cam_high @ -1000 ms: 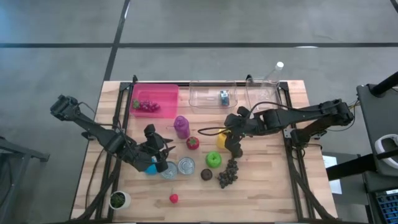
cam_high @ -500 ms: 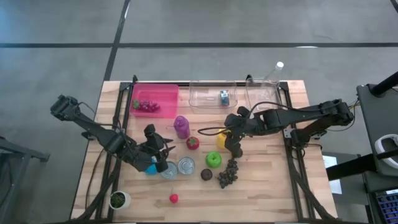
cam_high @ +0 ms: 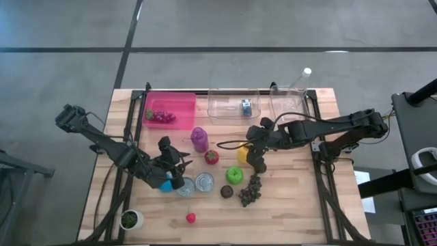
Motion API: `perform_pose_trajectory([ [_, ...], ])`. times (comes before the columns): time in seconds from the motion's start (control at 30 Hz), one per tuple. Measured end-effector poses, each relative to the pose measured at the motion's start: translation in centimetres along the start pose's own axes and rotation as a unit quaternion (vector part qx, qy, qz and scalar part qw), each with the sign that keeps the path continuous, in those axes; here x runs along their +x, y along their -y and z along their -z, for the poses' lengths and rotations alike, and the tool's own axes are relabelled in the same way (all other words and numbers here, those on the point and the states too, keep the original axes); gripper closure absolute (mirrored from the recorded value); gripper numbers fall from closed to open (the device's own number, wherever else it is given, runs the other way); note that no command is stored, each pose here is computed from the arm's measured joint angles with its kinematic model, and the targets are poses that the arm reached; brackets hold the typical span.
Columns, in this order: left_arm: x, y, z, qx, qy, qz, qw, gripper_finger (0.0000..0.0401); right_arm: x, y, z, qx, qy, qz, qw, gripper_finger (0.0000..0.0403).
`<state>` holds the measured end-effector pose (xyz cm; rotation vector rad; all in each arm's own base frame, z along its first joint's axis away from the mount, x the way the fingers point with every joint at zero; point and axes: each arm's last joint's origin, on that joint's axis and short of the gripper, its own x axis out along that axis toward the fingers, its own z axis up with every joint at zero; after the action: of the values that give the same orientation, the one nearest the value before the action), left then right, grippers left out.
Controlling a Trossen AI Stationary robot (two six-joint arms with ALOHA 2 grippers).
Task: Pick & Place Food Item
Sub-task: Put the yellow water bottle into the right transparent bin
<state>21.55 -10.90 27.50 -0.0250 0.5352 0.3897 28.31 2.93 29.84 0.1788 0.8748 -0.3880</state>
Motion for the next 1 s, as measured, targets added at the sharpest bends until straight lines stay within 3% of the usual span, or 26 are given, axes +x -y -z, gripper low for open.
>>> perform_pose_trajectory([
  [1.0, 0.00, 0.00, 0.00, -0.001, 0.000, 0.000, 1.000, 0.0273, 0.50, 0.05, 0.51, -0.002, -0.010, 0.005, 1.000, 0.0242],
])
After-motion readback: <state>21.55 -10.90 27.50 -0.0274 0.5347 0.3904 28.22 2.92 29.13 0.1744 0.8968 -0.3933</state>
